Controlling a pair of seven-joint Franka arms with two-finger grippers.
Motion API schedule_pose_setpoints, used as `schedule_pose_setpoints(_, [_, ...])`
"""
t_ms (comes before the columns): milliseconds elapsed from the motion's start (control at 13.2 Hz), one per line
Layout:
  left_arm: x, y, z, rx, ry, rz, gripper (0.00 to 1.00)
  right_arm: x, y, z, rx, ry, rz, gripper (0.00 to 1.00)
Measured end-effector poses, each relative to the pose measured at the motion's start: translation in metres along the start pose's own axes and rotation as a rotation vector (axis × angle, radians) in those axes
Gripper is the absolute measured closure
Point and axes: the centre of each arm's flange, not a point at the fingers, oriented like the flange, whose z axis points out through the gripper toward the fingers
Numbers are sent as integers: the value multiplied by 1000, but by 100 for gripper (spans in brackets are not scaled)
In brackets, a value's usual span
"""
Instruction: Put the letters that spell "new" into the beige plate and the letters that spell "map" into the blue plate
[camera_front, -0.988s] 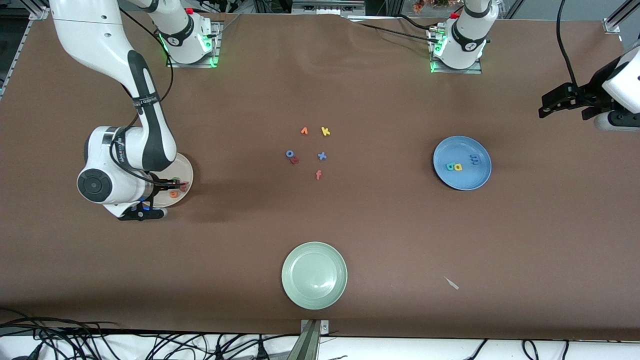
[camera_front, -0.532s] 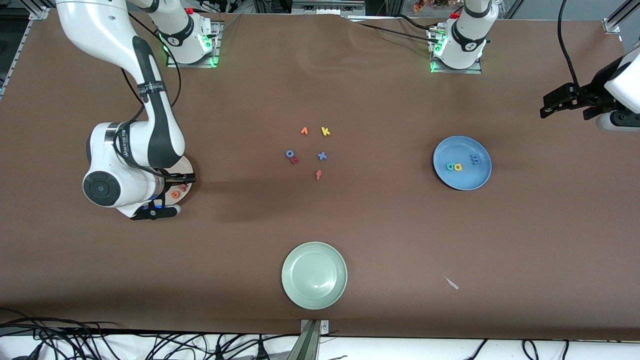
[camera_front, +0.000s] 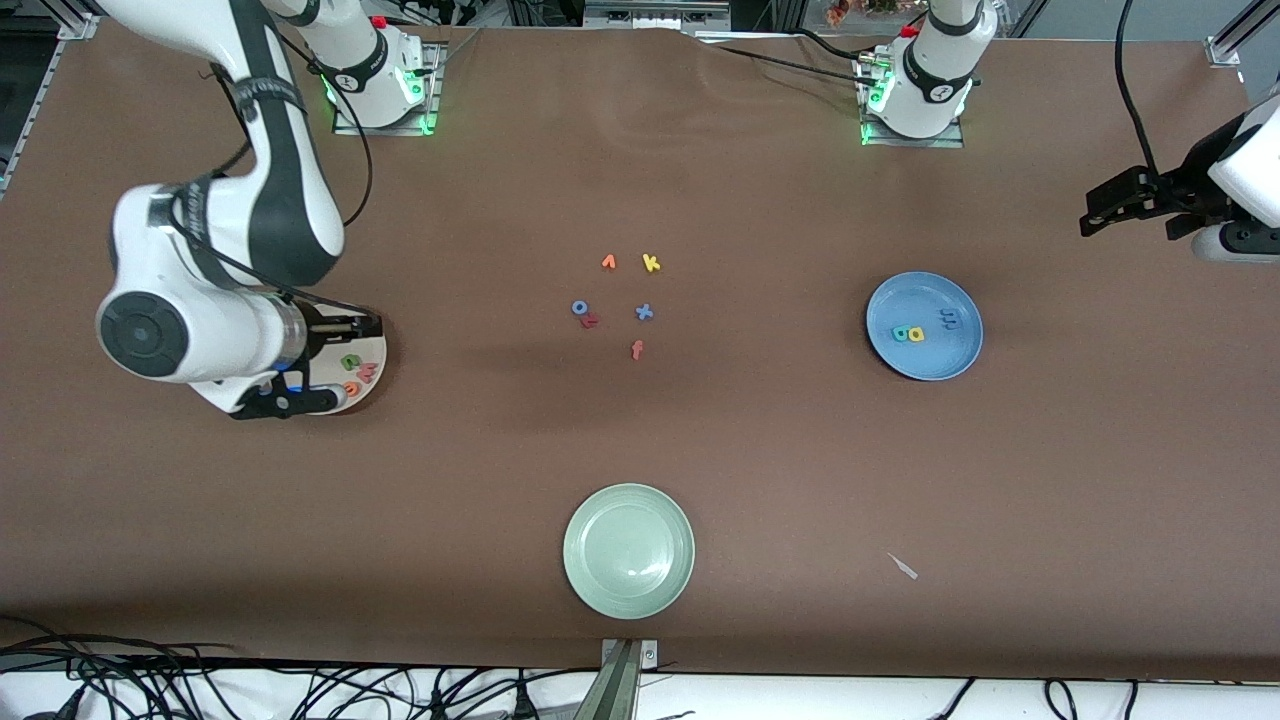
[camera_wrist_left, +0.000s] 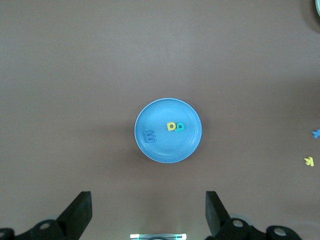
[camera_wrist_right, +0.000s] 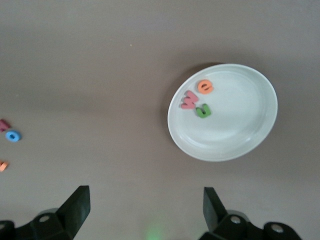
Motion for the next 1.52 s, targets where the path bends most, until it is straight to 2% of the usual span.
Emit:
schedule_pose_setpoints(532, [0, 0, 0, 0, 0, 0, 0, -33, 24, -43, 30, 15, 24, 0])
schedule_pose_setpoints(1520, [0, 0, 0, 0, 0, 0, 0, -37, 21, -46, 32, 13, 13, 0])
